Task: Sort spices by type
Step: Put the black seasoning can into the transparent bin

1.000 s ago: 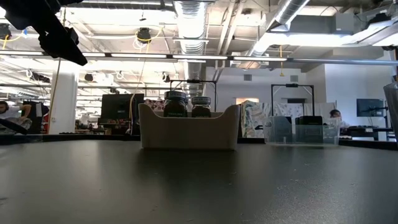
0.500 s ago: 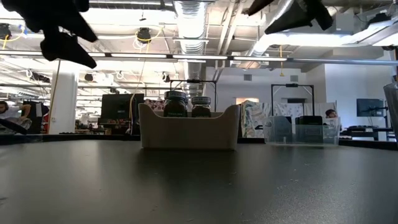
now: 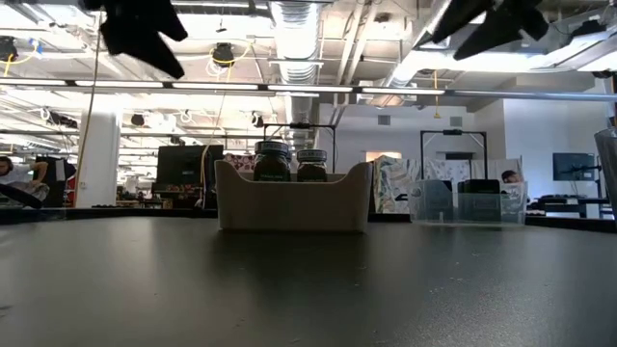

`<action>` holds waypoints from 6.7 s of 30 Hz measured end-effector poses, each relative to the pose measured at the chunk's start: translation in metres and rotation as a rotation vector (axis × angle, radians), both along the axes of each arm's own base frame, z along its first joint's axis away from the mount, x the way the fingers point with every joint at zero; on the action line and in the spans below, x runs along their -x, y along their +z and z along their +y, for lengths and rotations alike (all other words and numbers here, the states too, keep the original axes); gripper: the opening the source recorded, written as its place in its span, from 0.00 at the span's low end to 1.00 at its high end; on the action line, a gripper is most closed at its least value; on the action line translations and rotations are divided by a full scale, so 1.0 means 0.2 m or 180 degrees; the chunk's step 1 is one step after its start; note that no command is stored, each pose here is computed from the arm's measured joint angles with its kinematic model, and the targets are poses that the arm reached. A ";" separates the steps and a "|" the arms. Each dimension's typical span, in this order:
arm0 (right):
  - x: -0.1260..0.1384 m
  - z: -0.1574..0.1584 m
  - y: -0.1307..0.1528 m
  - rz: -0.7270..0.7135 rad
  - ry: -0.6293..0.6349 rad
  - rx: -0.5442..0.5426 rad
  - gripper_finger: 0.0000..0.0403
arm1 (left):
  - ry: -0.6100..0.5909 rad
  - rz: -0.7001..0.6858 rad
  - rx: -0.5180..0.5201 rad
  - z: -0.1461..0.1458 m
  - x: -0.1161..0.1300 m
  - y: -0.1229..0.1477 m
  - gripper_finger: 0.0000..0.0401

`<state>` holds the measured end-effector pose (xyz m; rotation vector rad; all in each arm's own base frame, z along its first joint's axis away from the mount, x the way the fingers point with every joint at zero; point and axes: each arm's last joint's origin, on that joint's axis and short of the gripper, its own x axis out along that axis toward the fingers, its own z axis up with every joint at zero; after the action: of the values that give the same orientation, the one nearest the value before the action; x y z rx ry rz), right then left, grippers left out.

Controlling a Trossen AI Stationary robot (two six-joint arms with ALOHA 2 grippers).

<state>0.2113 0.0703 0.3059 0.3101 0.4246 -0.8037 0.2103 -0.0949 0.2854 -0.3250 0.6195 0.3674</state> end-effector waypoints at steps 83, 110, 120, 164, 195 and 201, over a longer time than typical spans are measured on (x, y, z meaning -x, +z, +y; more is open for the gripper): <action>0.09 -0.04 -0.06 0.0924 0.0100 0.0277 0.73 | -0.1533 0.3057 0.0256 -0.77 -0.09 -0.26 0.79; 0.09 -0.04 -0.06 0.0921 0.0099 0.0277 0.73 | -0.1534 0.3160 0.0412 -0.78 -0.07 -0.26 0.44; 0.09 -0.04 -0.06 0.0933 0.0108 0.0288 0.73 | -0.1536 0.3161 0.0416 -0.78 -0.07 -0.26 0.37; 0.10 -0.04 -0.06 0.1010 0.0116 0.0319 0.73 | -0.1359 0.3025 0.0320 -0.28 -0.45 -0.22 0.33; 0.12 -0.04 -0.07 0.1425 0.0395 0.0490 0.73 | -0.0081 0.2319 0.1033 -0.19 -0.59 -0.05 0.33; 0.12 -0.04 -0.07 0.1477 0.0432 0.0445 0.73 | 0.0235 0.2229 0.1146 -0.15 -0.61 -0.05 0.37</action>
<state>0.1874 0.0619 0.2913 -0.0408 0.8109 -0.7654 0.3328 -0.1252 0.2747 -0.5708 1.3709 0.4417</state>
